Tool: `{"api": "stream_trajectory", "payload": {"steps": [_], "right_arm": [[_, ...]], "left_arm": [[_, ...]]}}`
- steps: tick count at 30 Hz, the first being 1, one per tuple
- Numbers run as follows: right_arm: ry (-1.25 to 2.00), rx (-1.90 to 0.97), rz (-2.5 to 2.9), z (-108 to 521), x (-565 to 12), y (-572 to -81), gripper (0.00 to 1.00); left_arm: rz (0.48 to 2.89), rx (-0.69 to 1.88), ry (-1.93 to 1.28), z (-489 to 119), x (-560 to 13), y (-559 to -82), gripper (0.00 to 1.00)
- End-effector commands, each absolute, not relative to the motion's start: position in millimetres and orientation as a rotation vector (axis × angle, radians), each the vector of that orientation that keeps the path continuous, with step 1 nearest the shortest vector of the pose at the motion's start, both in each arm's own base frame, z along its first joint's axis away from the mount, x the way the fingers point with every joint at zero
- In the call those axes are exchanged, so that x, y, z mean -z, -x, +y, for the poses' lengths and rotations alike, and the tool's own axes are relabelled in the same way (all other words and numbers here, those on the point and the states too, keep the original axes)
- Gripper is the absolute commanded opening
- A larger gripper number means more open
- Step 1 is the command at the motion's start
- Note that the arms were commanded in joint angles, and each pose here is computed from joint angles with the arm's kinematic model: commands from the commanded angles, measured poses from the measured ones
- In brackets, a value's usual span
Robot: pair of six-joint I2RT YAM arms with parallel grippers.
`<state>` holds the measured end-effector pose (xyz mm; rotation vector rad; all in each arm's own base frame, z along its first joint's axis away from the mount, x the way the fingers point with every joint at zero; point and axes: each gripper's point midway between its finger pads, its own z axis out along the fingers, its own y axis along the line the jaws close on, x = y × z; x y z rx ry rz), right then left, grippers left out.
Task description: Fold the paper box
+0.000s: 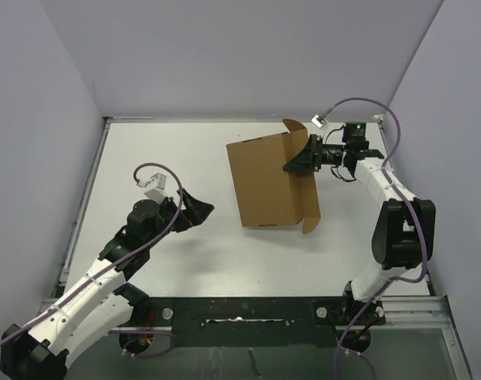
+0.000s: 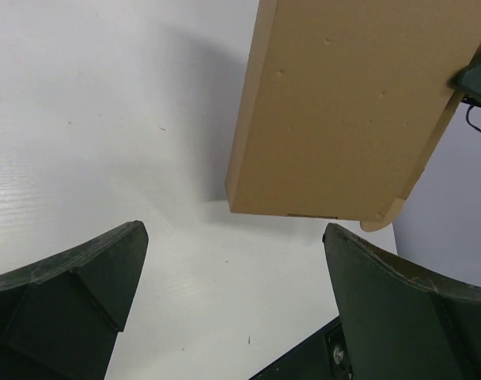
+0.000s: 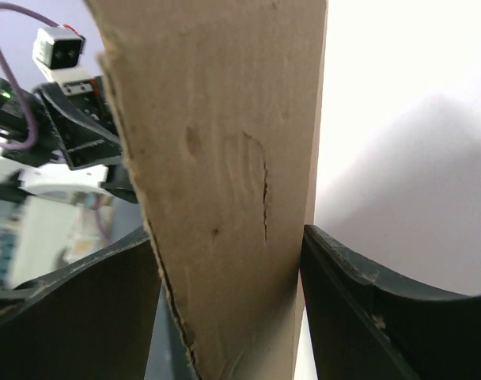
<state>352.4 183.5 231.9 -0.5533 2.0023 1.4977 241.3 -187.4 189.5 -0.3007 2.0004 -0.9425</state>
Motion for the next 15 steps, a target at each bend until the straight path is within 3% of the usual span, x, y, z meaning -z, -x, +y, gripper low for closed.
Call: {"api": "stream_trajectory", "payload": {"steps": [1, 15], "right_arm": [[0.425, -1.777, 1.991, 183.3, -231.7, -354.7, 0.52], [0.128, -1.854, 2.232, 181.0, -118.7, -367.8, 0.56]], "left_arm": [[1.948, 1.009, 0.26, -199.5, -203.2, -248.7, 0.94], [2.06, 1.019, 0.27, -220.3, -186.6, -262.3, 0.93]]}}
